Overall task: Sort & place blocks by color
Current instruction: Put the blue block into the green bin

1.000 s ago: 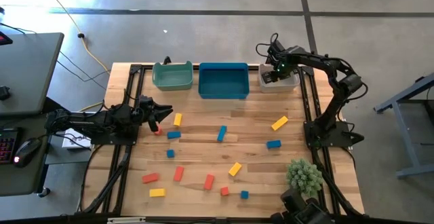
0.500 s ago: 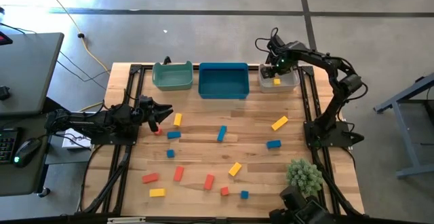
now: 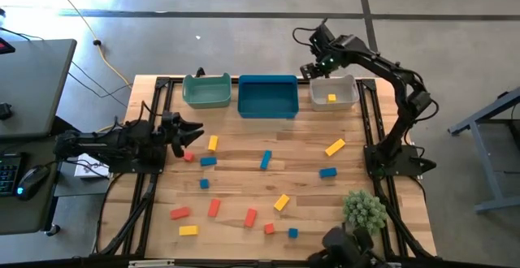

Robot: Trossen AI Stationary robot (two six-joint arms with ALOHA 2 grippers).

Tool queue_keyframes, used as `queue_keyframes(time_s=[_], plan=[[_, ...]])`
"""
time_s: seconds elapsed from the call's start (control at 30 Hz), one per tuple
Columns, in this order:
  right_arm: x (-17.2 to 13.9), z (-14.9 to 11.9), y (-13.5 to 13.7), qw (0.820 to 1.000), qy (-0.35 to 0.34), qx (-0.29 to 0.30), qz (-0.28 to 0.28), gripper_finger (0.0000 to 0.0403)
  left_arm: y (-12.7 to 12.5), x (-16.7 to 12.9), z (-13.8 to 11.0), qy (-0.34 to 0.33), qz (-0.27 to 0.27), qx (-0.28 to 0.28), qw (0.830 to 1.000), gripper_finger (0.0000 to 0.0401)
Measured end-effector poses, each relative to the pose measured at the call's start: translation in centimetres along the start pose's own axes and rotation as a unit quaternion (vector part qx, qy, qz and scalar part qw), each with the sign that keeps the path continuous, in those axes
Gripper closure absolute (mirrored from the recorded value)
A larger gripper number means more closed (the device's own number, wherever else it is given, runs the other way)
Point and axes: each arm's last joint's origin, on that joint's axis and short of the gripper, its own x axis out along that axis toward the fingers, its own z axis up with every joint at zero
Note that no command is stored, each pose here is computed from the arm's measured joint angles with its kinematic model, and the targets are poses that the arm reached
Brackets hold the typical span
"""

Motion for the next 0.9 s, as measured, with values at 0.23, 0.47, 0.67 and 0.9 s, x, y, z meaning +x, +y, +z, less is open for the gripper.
queue_keyframes(time_s=[0.23, 0.47, 0.67, 0.9], plan=[[-4.1, 0.7, 3.5, 0.998, -0.043, -0.038, 0.014, 0.018, -0.8, -1.0, 1.6, 0.129, 0.031, 0.076, 0.988, 0.0229], [-7.4, 0.9, 6.3, 0.994, -0.095, -0.055, 0.02, 0.018, -1.9, 0.1, 2.7, 0.207, 0.045, 0.126, 0.969, 0.0229], [-9.2, 0.9, 7.5, 0.99, -0.122, -0.066, 0.034, 0.018, -2.4, 2.2, 2.5, 0.266, 0.073, 0.138, 0.951, 0.0229], [-9.6, 0.9, 7.9, 0.988, -0.129, -0.071, 0.04, 0.018, -3.2, 4.9, 2.0, 0.341, 0.08, 0.136, 0.927, 0.0229]])
